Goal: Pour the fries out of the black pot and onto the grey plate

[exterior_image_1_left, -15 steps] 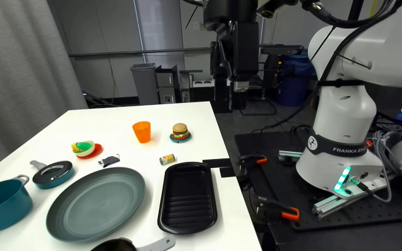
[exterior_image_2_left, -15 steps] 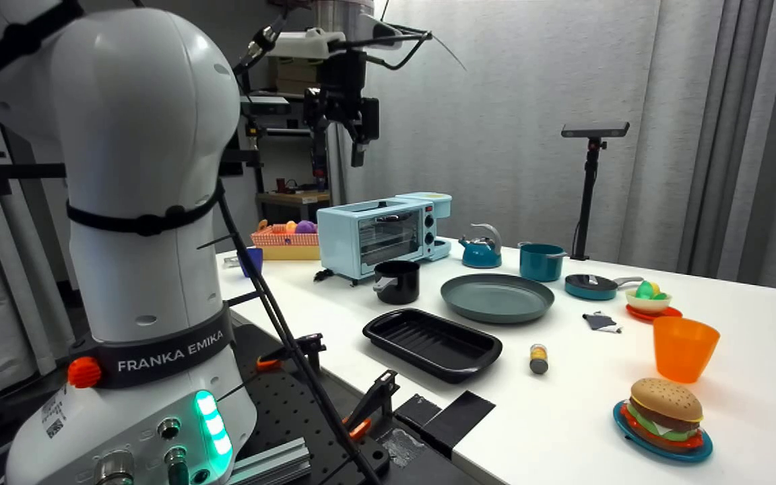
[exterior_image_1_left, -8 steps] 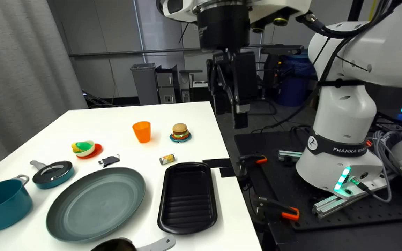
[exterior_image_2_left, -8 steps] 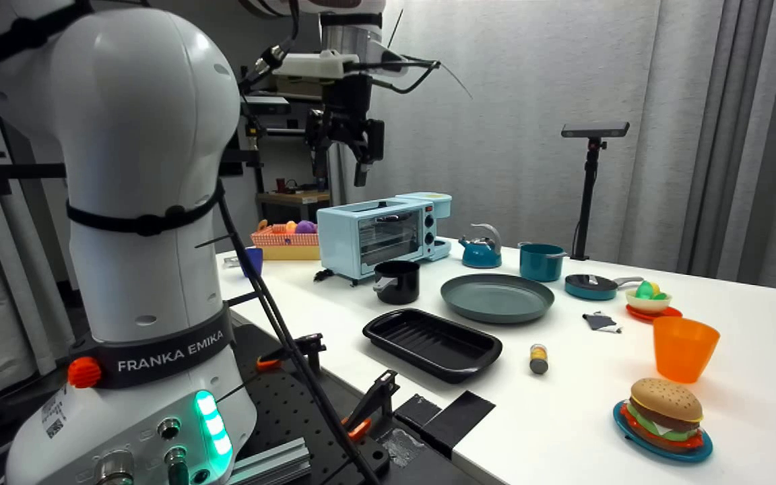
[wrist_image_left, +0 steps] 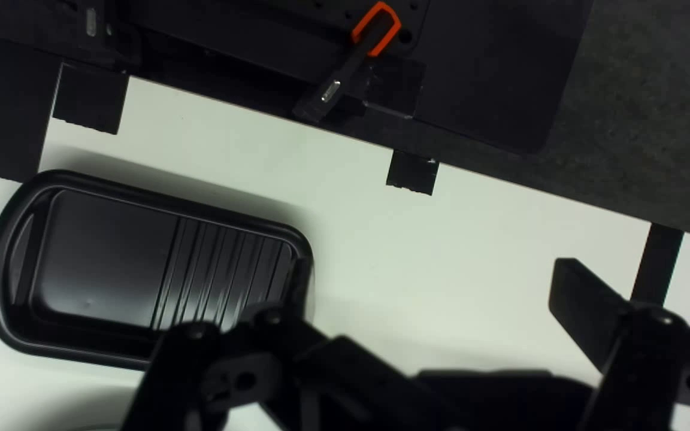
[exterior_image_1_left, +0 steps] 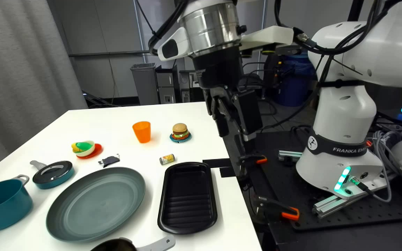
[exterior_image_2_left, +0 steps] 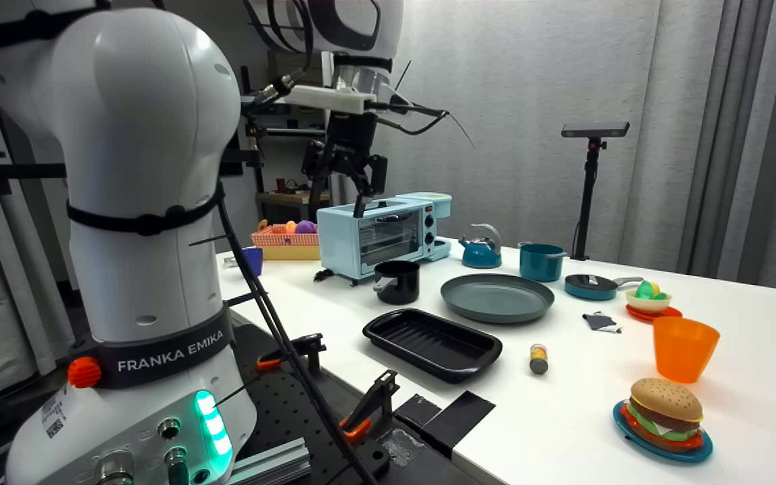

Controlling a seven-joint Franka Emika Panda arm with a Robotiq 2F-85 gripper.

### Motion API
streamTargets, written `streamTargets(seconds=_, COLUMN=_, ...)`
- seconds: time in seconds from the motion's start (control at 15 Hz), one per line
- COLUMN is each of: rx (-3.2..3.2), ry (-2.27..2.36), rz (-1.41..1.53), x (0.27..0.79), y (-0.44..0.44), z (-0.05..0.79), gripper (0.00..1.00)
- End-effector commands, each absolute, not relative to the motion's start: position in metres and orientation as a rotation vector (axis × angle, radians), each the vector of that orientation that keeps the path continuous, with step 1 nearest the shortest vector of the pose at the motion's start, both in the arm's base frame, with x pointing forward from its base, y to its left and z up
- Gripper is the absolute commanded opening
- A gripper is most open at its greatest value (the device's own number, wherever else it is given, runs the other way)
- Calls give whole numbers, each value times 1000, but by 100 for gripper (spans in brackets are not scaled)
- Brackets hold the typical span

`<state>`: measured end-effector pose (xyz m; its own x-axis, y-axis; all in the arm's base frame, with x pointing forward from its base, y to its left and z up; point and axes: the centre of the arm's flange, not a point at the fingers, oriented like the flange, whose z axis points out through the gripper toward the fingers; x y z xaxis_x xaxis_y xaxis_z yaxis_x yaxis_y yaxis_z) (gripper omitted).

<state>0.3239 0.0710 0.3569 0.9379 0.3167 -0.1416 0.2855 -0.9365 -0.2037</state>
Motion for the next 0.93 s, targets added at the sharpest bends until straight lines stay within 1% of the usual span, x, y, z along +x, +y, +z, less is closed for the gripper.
streamTargets(seconds=0.0, rx=-2882, ry=-572, rz=265, x=335, y=74, z=339, gripper=100)
streamTargets(seconds=0.33, rx=-2859, ry=-734, rz=177, x=336, y=79, z=322, gripper=100)
streamTargets(seconds=0.87, rx=-2859, ry=-949, rz=129, x=346, y=87, z=288, gripper=100)
